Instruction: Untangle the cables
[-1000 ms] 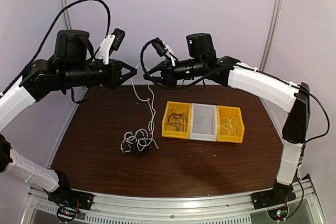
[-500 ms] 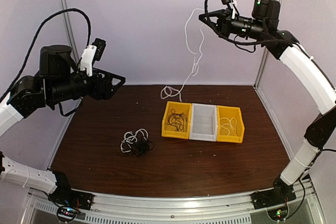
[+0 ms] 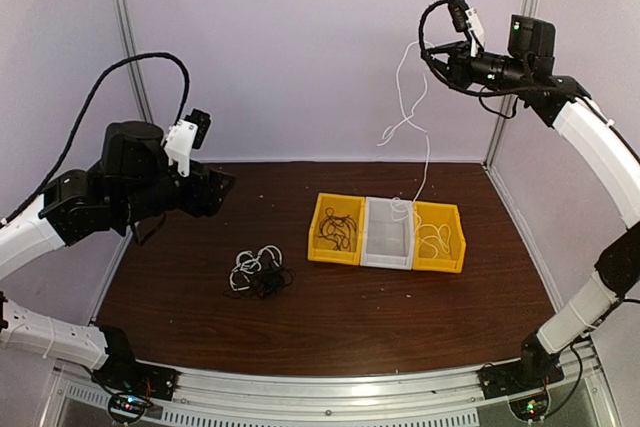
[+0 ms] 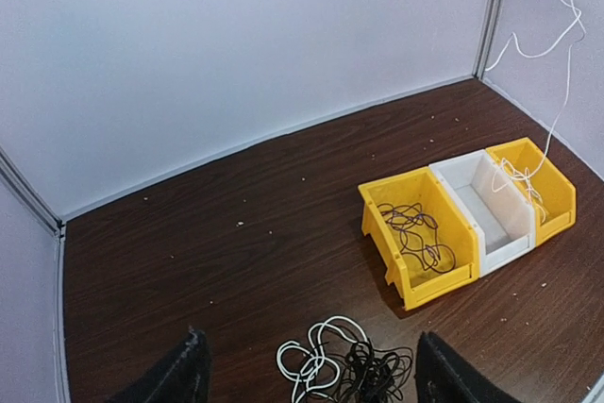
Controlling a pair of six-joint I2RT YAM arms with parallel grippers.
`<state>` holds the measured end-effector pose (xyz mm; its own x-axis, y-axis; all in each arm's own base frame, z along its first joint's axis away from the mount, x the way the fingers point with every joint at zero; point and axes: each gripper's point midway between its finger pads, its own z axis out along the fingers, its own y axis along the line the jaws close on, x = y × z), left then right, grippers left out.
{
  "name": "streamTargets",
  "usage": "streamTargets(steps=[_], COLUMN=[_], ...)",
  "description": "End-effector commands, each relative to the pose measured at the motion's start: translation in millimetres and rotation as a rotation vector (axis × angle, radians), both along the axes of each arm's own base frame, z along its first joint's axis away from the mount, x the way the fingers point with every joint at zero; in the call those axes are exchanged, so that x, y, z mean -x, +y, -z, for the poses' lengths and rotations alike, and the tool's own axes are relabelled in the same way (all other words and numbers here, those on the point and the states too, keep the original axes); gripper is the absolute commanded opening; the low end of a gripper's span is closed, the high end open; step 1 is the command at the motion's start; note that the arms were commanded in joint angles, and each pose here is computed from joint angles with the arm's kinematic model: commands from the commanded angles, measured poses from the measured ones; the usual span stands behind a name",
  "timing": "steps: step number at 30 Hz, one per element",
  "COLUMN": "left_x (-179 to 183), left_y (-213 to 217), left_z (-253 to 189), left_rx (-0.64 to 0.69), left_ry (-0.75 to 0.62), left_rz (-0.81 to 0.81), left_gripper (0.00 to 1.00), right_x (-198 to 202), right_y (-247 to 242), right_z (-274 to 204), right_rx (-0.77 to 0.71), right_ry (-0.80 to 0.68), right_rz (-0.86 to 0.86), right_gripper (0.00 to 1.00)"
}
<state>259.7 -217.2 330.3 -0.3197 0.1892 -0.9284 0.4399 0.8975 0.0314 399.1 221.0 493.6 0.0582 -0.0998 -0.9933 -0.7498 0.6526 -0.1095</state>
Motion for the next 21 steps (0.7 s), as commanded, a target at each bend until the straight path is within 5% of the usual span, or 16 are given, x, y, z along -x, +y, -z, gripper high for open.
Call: streamTargets(steps=[1, 21], left_x=[-5, -41], left_y=[7, 48], left_z=[-4, 59], left_rx=[0.030, -0.122], left_ry=[-0.047, -0.015], left_rz=[-0.042, -0.151], left_gripper=[0.76, 0.78], right_x=[9, 28], right_y=[-25, -73], right_z=[2, -2], right_rx=[0.015, 0.065], right_ry=[-0.016, -0.046], right_rz=[0.072, 0.205], right_gripper=[0.00, 0.00])
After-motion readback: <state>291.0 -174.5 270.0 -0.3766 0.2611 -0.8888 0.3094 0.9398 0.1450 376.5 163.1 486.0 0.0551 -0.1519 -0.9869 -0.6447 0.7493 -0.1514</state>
